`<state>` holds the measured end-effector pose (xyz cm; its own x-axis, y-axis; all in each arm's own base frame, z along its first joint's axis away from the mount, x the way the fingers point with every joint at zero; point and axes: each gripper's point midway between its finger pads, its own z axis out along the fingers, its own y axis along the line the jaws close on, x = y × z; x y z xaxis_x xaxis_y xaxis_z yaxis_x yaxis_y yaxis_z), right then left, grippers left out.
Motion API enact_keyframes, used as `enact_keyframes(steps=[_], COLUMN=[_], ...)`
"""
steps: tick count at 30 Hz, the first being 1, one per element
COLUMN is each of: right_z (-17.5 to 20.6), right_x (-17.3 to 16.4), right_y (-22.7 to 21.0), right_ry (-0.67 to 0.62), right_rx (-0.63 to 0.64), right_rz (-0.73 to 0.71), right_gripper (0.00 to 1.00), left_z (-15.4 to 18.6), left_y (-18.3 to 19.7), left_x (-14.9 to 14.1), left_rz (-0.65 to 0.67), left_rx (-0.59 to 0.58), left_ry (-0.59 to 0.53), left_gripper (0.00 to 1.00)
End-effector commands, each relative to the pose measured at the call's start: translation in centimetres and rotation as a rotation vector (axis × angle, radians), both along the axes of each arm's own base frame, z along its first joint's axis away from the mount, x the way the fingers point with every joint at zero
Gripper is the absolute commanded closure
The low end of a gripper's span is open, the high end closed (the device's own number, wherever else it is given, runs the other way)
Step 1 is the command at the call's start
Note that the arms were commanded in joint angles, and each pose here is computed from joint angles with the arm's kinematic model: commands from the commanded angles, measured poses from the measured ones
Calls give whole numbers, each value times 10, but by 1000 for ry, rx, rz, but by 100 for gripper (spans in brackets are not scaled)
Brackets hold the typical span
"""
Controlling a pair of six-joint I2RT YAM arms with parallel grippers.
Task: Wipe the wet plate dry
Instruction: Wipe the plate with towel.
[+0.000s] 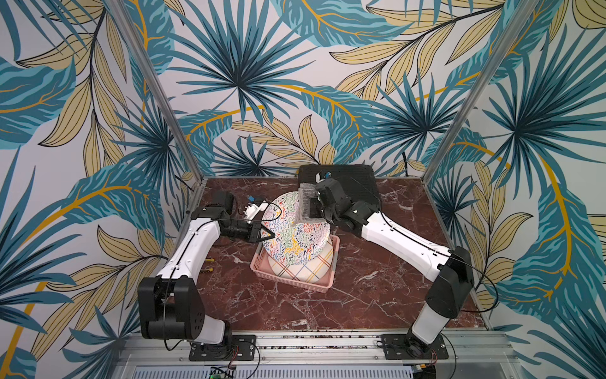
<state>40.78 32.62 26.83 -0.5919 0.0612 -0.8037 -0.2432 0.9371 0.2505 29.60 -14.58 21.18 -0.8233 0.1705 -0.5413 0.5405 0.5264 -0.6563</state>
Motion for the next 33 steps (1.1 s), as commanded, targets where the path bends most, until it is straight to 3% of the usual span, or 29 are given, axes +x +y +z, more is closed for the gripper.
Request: enact_keyframes(steps=[1, 6, 13, 20, 27, 33], right_z=[1, -3, -27, -58, -67, -74], right_x=[-21, -40, -50, -34, -17, -20], right_y=[60, 105, 105, 43, -46, -65], right_ry=[-8, 15, 79, 156, 147, 164], right_rx=[-7, 17, 19, 69, 21, -9], right_rz=[167, 260, 258, 84, -105, -126], right_gripper=[100, 100, 100, 100, 100, 100], left_z=[34, 33, 32, 33, 34, 38], left_y=[-14, -13, -13, -13, -14, -13], left_x=[-9, -8, -8, -8, -9, -10], left_rz=[-81, -78, -74, -73, -76, -75], left_rx=[-116, -113, -111, -112, -117, -115], left_ry=[-115, -113, -111, -115, -117, -131], left_gripper=[100, 100, 100, 100, 100, 100])
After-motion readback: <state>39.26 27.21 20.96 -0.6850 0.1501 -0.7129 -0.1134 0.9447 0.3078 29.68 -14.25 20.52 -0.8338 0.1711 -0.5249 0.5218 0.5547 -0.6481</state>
